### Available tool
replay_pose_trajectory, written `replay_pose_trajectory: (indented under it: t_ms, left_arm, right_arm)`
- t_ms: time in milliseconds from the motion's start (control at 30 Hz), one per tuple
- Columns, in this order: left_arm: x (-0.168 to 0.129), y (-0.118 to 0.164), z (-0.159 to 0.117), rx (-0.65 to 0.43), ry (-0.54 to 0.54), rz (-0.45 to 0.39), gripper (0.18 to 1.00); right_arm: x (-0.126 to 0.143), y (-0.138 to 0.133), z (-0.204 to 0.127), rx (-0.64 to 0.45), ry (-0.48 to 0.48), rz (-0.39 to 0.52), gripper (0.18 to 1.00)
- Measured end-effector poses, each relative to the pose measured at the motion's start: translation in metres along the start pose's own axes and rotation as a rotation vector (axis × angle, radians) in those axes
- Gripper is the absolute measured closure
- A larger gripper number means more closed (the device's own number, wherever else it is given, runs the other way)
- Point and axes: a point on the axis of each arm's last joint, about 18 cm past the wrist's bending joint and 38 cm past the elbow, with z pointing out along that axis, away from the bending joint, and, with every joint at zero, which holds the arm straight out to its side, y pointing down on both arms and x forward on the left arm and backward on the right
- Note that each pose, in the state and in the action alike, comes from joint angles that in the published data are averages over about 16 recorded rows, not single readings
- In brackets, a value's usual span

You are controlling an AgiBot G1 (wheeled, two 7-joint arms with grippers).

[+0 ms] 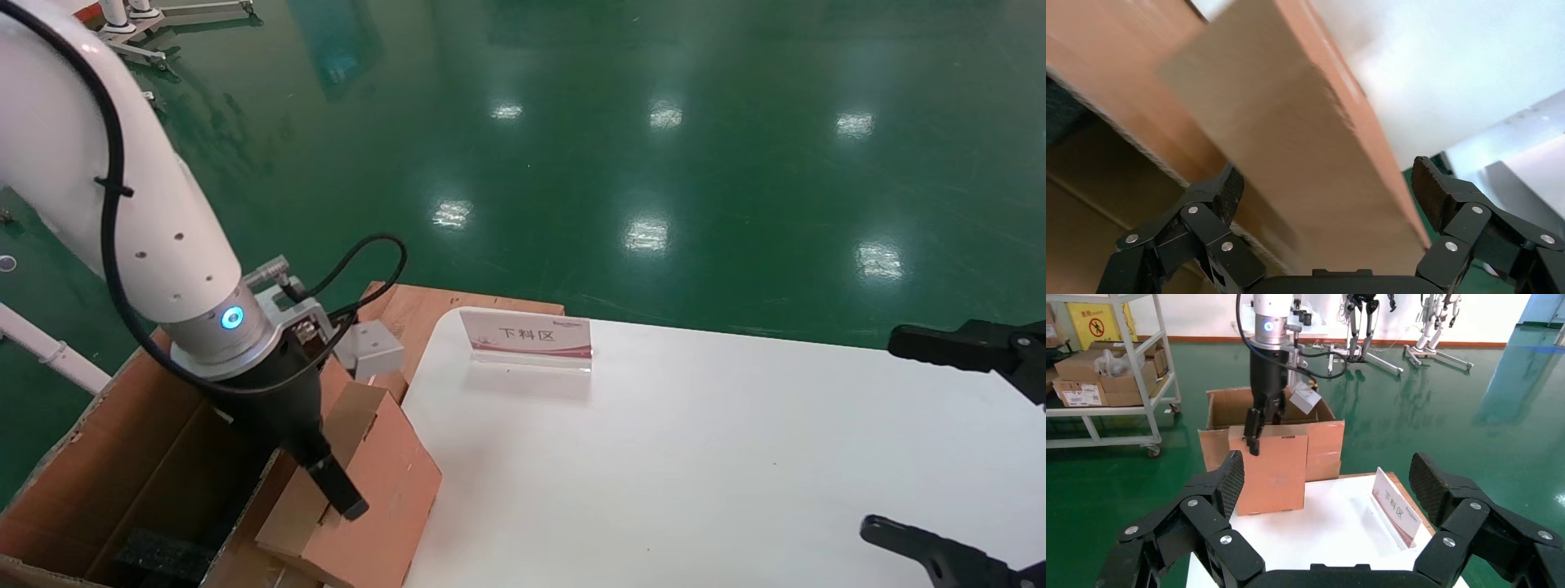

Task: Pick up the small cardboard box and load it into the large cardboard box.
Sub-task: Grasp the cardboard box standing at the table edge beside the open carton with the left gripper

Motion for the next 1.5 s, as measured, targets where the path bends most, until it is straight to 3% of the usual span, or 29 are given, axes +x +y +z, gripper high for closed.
replay_pose_trajectory:
  t_ms: [467, 867, 1067, 1500]
  left_arm:
    - [0.0003, 0.0013, 0.0014, -0.005, 0.005, -0.005, 0.191]
    - [0.0, 0.0002, 0.0006, -0.003, -0.001, 0.0, 0.274]
    - [-0.0001, 0.0, 0.0004, -0.003, -0.002, 0.0, 0.365]
    - [-0.0002, -0.0003, -0.0001, -0.002, -0.004, 0.002, 0.664]
  right_arm:
    - [0.0, 0.0, 0.0, 0.0, 0.0, 0.0, 0.184]
    - [0.0, 0.0, 0.0, 0.0, 0.0, 0.0, 0.258]
    - [0.0, 0.0, 0.0, 0.0, 0.0, 0.0, 0.349]
    - [0.0, 0.0, 0.0, 0.0, 0.0, 0.0, 0.609]
